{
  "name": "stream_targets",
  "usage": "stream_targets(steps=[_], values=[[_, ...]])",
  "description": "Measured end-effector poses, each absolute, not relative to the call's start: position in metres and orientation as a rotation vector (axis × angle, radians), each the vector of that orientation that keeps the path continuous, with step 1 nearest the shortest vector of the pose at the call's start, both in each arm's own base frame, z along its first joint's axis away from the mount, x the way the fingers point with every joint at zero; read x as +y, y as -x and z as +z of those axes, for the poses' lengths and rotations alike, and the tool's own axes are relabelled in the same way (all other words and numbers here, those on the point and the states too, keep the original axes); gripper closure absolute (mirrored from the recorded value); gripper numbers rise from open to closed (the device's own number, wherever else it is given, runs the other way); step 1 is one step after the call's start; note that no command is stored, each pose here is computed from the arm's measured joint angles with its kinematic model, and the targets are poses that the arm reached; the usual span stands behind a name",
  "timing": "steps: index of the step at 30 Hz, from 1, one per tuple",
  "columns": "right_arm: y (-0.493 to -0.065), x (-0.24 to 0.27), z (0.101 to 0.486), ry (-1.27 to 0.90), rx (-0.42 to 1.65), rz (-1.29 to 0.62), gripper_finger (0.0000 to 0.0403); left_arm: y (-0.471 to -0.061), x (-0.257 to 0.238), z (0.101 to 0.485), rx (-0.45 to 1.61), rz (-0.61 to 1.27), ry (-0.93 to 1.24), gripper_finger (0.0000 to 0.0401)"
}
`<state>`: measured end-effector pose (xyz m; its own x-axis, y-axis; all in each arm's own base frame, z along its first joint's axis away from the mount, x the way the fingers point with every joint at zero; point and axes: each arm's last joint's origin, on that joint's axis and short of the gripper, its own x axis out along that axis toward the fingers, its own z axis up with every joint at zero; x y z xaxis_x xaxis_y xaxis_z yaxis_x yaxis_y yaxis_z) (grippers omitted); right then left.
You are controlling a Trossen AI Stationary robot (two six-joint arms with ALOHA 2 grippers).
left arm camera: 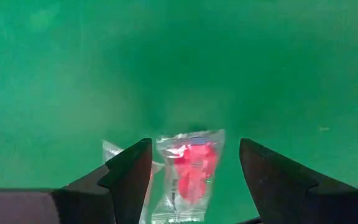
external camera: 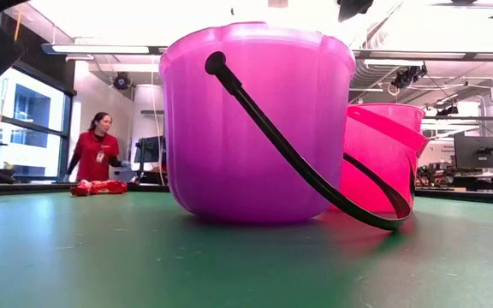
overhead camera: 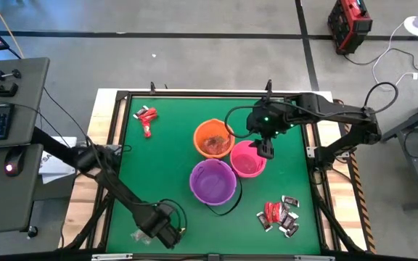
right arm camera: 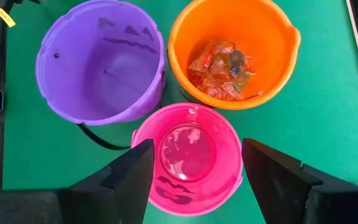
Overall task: Sort candy by brand, put in halloween buckets
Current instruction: Put the red gummy into the orange bucket
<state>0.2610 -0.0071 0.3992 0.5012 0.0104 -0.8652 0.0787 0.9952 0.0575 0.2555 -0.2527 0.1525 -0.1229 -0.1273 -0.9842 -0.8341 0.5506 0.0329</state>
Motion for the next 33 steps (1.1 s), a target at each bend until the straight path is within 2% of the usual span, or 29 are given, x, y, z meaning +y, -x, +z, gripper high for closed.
stream_targets(steps=[6, 9, 12, 16, 17, 22, 27, 30, 33], values=[[-0.261, -0.007, 0.399, -0.093, 1.045, -0.041, 0.0167, -0.255, -0.258, 0.143, 1.64, 0.758, 0.848, 0.0176], [-0.261, -0.007, 0.399, -0.093, 1.045, -0.041, 0.0167, -0.255, -0.258, 0.144, 1.644, 0.741, 0.836, 0.0202], [-0.262, -0.007, 0.4, -0.09, 1.036, -0.039, 0.0167, -0.256, -0.256, 0.145, 1.636, 0.733, 0.822, 0.0261], [-0.263, -0.007, 0.4, -0.085, 1.027, -0.037, 0.0167, -0.257, -0.249, 0.158, 1.59, 0.698, 0.806, 0.0374], [-0.263, -0.007, 0.4, -0.085, 1.028, -0.037, 0.0167, -0.257, -0.245, 0.164, 1.563, 0.702, 0.801, 0.0386], [-0.263, -0.007, 0.4, -0.082, 1.027, -0.035, 0.0167, -0.254, -0.211, 0.216, 1.394, 0.723, 0.787, 0.0384], [-0.263, -0.009, 0.4, -0.046, 1.022, -0.069, 0.0167, -0.255, -0.15, 0.282, 0.952, 0.709, 0.739, 0.0397], [-0.263, -0.011, 0.4, -0.025, 1.021, -0.119, 0.0167, -0.262, -0.108, 0.313, 0.698, 0.729, 0.628, 0.0399], [-0.263, -0.012, 0.4, -0.045, 1.018, -0.14, 0.0167, -0.279, -0.063, 0.328, 0.605, 0.734, 0.479, 0.04]])
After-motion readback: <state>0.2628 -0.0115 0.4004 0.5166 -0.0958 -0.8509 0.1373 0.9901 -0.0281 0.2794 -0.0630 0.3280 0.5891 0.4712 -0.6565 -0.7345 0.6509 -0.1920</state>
